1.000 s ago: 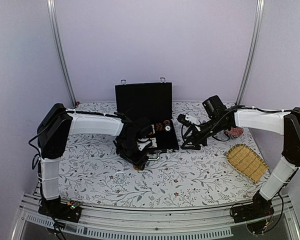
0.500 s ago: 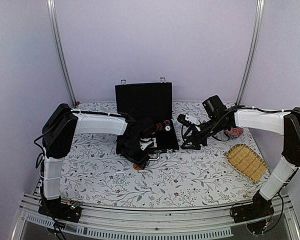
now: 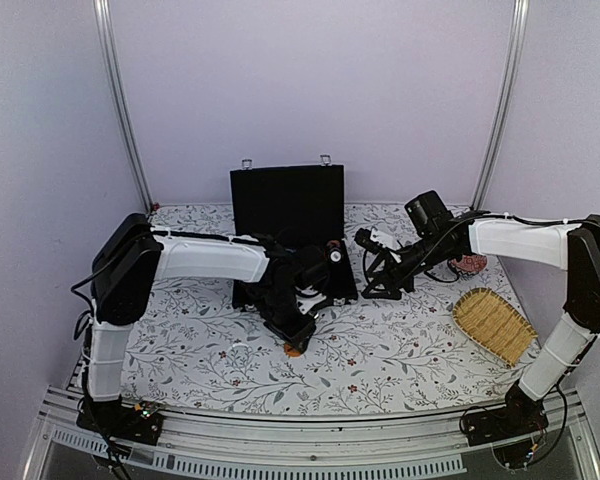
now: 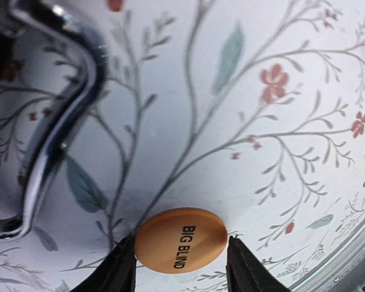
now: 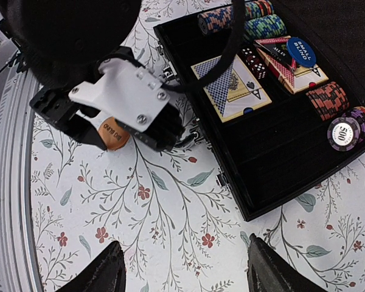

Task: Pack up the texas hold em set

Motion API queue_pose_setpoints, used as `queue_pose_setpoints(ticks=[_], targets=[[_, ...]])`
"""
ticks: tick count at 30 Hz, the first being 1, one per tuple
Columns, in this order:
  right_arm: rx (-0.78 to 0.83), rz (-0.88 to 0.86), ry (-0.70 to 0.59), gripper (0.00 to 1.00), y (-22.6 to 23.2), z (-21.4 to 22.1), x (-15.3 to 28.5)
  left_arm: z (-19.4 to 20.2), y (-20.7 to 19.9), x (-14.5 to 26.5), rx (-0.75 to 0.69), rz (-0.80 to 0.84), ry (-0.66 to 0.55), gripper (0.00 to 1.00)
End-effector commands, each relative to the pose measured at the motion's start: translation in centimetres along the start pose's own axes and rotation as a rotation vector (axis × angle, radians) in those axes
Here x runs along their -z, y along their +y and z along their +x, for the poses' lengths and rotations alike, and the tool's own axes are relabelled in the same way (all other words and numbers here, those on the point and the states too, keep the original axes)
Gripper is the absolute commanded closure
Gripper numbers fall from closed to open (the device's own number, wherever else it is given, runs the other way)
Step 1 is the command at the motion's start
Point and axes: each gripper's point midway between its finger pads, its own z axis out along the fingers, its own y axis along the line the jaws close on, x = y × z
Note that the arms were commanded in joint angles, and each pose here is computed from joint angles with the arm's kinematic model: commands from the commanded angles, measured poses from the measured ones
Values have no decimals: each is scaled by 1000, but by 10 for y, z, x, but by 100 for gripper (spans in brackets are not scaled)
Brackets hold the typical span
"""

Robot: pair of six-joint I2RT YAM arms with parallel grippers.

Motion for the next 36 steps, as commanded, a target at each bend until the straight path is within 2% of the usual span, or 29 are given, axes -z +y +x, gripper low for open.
queue_pose_setpoints(ticks=[1,4,7,11,16,24,31,33,36], targets=[[-5,-7,13,31,-1,6,-5,-5,-28,1,-49,64,-10,50],[-3,-8,12,31,0,6,-5,-17,-6,27,-26,-50,-95,43],[-2,-6,10,31,0,6,-4,-16,16,59,38,-94,-148,38],[0,-6,10,31,0,6,-4,6,54,96,131,-169,-167,35],[1,-2,11,31,0,5,-3,38,92,109,247,-193,-151,32],[-3,-4,16,31,-1,7,-4,68,103,91,292,-145,-97,28],[-5,-4,23,31,-2,8,-6,71,90,64,282,-69,-56,27],[-7,-4,27,31,-2,10,-7,72,85,55,267,-59,-38,20],[-10,-8,32,31,-2,11,-8,79,79,34,241,-78,24,21]])
